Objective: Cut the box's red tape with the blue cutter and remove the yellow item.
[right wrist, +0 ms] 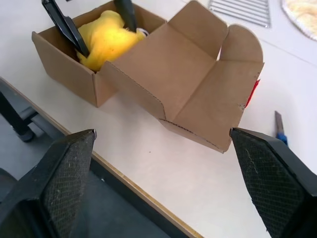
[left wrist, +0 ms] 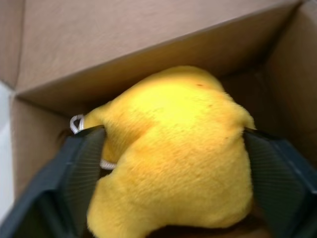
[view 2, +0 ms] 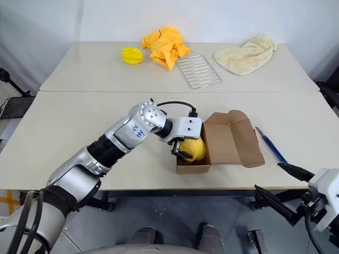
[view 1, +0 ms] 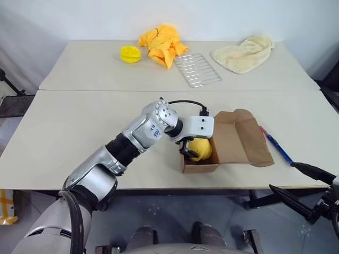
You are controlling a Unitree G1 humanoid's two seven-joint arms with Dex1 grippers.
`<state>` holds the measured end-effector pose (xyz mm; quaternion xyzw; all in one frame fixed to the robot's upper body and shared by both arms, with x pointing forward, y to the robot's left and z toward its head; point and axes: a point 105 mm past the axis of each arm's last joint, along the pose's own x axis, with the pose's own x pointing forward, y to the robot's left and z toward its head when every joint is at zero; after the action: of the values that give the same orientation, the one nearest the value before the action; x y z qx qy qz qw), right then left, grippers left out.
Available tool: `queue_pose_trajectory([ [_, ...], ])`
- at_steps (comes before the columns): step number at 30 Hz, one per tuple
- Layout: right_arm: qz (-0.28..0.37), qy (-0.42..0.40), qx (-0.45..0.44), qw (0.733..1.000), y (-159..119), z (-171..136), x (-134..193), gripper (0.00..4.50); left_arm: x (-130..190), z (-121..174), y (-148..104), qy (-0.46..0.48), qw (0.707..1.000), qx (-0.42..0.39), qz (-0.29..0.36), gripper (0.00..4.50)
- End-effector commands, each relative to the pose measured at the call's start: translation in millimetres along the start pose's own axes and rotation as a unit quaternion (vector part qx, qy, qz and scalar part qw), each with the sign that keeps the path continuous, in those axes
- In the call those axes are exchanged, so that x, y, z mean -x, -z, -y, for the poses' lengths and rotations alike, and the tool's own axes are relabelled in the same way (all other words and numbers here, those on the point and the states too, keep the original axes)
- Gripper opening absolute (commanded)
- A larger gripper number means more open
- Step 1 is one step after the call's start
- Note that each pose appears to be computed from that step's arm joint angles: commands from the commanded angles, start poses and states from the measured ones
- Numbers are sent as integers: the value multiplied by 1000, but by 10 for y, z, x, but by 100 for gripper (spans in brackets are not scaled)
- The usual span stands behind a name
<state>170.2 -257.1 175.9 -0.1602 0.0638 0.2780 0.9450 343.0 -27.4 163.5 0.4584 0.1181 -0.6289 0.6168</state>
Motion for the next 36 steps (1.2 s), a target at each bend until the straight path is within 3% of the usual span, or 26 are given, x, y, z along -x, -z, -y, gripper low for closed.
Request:
queue_pose_trajectory([
  [1, 11, 14, 20, 1000, -96, 37, 51, 450, 17, -86, -48, -18, 1000, -16, -5, 296],
  [6, 13, 14, 22, 1000, -110, 80, 51, 450, 69, -86, -112, -10, 1000, 5, 18, 141],
  [9, 27, 15, 21, 999, -142, 124, 47, 450, 95, -97, -125, -14, 1000, 8, 25, 66],
  [12, 40, 15, 20, 999, -169, 169, 61, 450, 152, -107, -176, -26, 999, 14, 44, 18],
  [25, 54, -9, 34, 998, -308, 359, 46, 450, 503, -418, -530, -154, 968, 94, 176, 15],
  [33, 56, -29, 45, 997, -420, 552, -38, 450, 453, -122, -394, -124, 980, 72, 140, 15],
  [36, 60, -45, 46, 996, -455, 560, -61, 450, 532, -160, -358, -145, 975, 89, 142, 15],
])
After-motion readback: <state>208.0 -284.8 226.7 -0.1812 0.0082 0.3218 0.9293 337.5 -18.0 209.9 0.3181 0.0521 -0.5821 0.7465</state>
